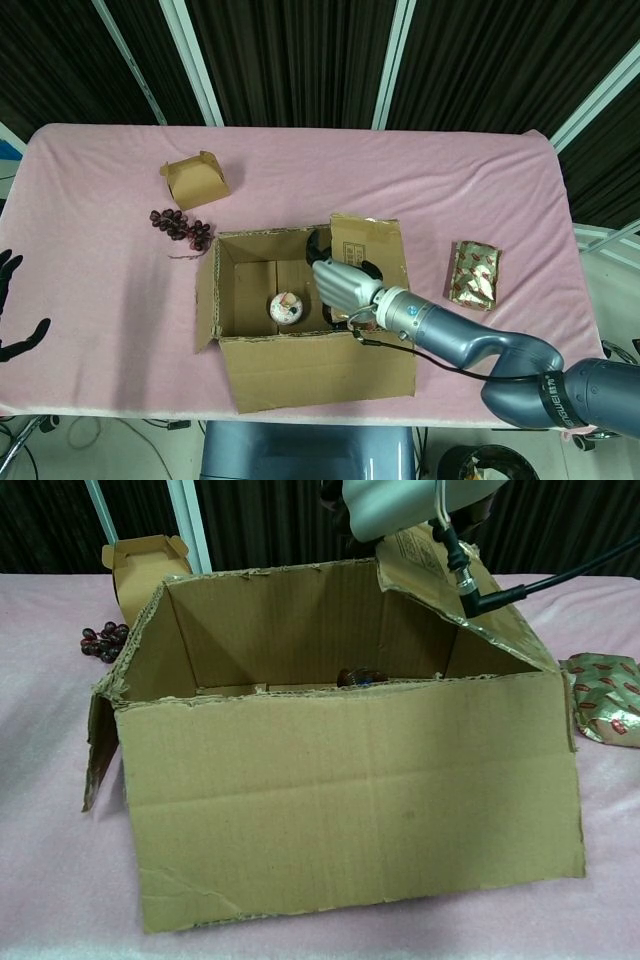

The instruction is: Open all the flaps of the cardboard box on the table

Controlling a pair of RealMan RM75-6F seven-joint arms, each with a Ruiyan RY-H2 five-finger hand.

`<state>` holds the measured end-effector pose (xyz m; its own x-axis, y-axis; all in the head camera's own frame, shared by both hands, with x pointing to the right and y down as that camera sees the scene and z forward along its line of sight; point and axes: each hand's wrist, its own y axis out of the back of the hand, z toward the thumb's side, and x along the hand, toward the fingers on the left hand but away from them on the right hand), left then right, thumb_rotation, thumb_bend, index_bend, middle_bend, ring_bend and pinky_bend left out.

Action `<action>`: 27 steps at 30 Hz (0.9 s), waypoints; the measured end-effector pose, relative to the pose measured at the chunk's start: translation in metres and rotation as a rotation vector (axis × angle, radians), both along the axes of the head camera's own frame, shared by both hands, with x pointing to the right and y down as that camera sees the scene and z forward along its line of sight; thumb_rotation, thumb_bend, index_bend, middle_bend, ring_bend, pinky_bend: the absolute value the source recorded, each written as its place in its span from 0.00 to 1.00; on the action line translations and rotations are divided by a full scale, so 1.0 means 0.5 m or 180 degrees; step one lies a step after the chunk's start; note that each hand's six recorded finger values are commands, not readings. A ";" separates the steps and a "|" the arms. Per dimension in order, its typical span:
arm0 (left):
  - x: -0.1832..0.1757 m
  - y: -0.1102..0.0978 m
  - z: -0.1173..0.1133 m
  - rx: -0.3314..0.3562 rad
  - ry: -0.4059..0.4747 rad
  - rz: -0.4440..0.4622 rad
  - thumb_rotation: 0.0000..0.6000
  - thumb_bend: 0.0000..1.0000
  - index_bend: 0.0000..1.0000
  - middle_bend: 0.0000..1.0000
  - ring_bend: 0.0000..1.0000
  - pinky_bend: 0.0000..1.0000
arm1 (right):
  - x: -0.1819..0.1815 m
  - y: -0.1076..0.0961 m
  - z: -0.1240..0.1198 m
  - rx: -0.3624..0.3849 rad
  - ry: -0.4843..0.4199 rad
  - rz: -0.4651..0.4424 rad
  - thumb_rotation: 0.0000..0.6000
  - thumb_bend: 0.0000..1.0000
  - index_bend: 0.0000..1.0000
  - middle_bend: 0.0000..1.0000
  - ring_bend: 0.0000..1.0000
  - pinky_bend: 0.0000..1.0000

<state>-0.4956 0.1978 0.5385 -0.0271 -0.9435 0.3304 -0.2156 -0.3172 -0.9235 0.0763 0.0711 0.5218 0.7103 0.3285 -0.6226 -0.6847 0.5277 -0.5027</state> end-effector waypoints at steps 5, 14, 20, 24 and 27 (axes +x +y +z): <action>0.000 0.000 0.000 -0.0004 -0.0008 -0.0001 1.00 0.26 0.00 0.00 0.00 0.00 | 0.010 -0.009 -0.011 0.0099 0.0015 0.0017 1.00 0.35 0.36 0.33 0.21 0.23; 0.000 0.000 0.001 -0.0020 -0.0007 -0.0004 1.00 0.25 0.00 0.00 0.00 0.00 | 0.037 -0.025 -0.031 0.0219 0.0092 0.0059 1.00 0.35 0.36 0.33 0.21 0.23; 0.000 0.000 0.001 -0.0024 -0.0004 -0.0010 1.00 0.25 0.00 0.00 0.00 0.00 | 0.056 -0.035 -0.046 0.0286 0.0145 0.0097 1.00 0.32 0.35 0.32 0.21 0.23; 0.000 0.001 0.001 -0.0028 -0.0009 -0.0009 1.00 0.25 0.00 0.00 0.00 0.00 | 0.069 -0.043 -0.058 0.0331 0.0174 0.0134 1.00 0.29 0.33 0.32 0.20 0.23; 0.000 0.001 0.002 -0.0033 -0.0008 -0.0015 1.00 0.25 0.00 0.00 0.00 0.00 | 0.077 -0.047 -0.063 0.0363 0.0203 0.0145 1.00 0.27 0.30 0.31 0.19 0.23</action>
